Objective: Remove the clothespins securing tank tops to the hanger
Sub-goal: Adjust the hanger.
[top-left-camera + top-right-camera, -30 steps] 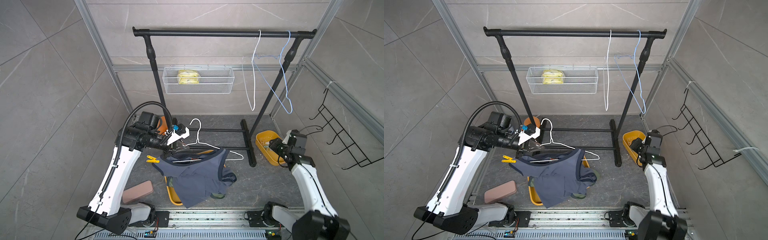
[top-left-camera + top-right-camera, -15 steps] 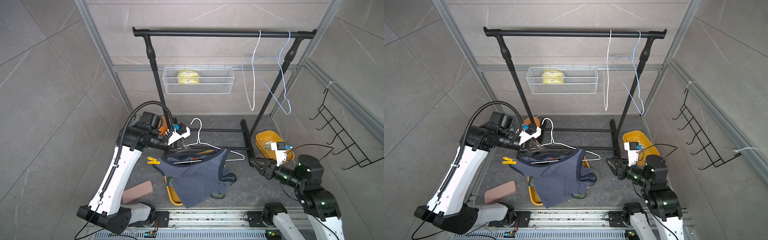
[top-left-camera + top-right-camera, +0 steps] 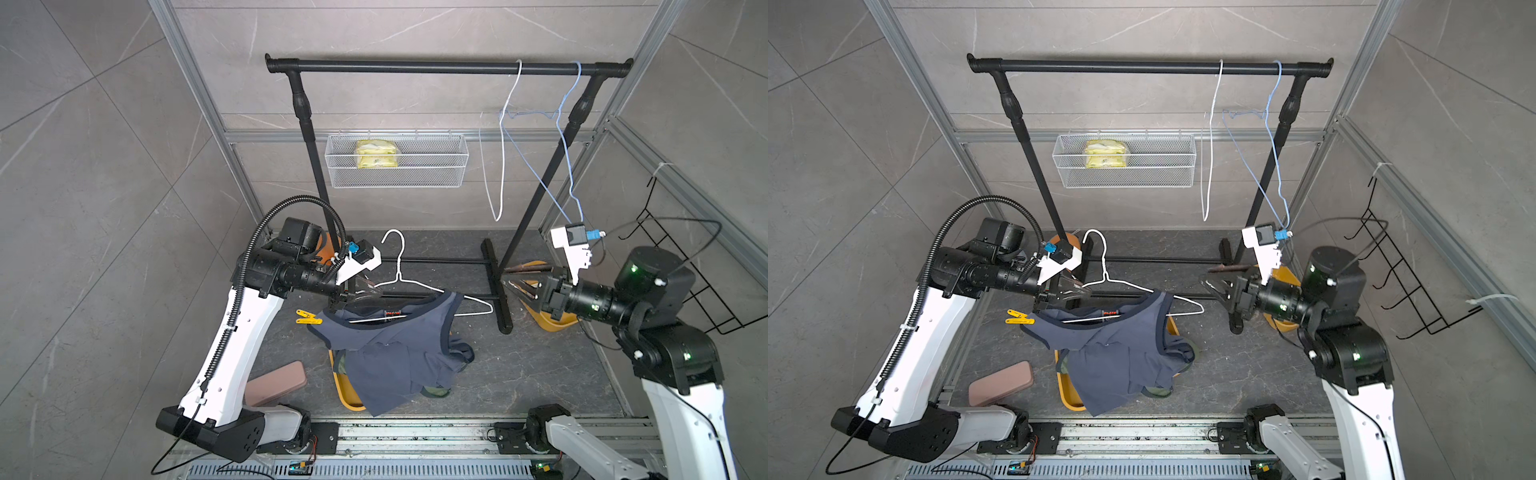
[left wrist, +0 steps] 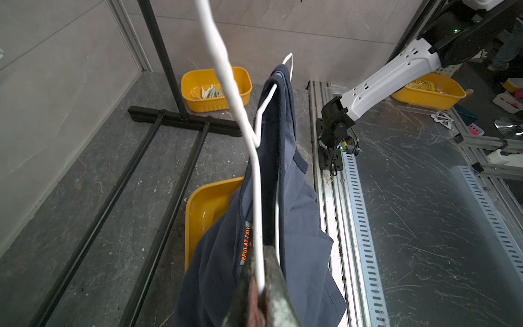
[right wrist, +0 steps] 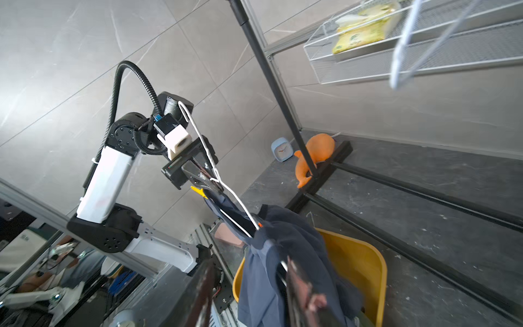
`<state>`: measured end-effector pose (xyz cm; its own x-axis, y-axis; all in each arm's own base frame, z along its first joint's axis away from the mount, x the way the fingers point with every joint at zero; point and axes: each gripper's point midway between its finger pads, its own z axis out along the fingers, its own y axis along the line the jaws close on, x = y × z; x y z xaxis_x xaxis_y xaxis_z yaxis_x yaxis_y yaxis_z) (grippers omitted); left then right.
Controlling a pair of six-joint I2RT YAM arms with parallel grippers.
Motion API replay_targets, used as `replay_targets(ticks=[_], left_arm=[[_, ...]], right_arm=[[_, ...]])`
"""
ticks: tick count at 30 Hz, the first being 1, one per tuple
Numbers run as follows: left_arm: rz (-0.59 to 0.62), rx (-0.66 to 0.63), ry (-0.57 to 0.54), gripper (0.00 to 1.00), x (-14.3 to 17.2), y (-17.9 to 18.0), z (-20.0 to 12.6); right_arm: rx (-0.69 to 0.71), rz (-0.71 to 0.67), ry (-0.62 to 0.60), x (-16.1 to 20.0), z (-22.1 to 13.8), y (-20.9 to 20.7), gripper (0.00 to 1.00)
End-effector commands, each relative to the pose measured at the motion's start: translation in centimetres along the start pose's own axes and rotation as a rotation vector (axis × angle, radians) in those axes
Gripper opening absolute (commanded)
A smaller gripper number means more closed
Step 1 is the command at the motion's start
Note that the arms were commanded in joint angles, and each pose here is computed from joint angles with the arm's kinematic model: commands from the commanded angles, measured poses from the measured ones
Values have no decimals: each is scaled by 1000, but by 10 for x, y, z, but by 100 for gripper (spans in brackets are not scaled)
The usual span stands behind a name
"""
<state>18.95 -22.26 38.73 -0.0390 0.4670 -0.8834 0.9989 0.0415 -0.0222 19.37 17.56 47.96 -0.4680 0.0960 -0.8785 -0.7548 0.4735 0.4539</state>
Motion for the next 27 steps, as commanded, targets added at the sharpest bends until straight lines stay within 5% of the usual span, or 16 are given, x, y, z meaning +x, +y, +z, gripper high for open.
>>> replay_targets(ticks=[1, 11, 27], left_arm=[[0, 42, -53, 0, -15, -9, -4], [33, 47, -59, 0, -22, -21, -12], [49, 114, -57, 0, -17, -45, -14]], right_arm=[[-35, -127, 31, -21, 25, 13, 45], [-64, -357, 293, 30, 101, 45, 47], [40, -488, 447, 84, 141, 39, 50]])
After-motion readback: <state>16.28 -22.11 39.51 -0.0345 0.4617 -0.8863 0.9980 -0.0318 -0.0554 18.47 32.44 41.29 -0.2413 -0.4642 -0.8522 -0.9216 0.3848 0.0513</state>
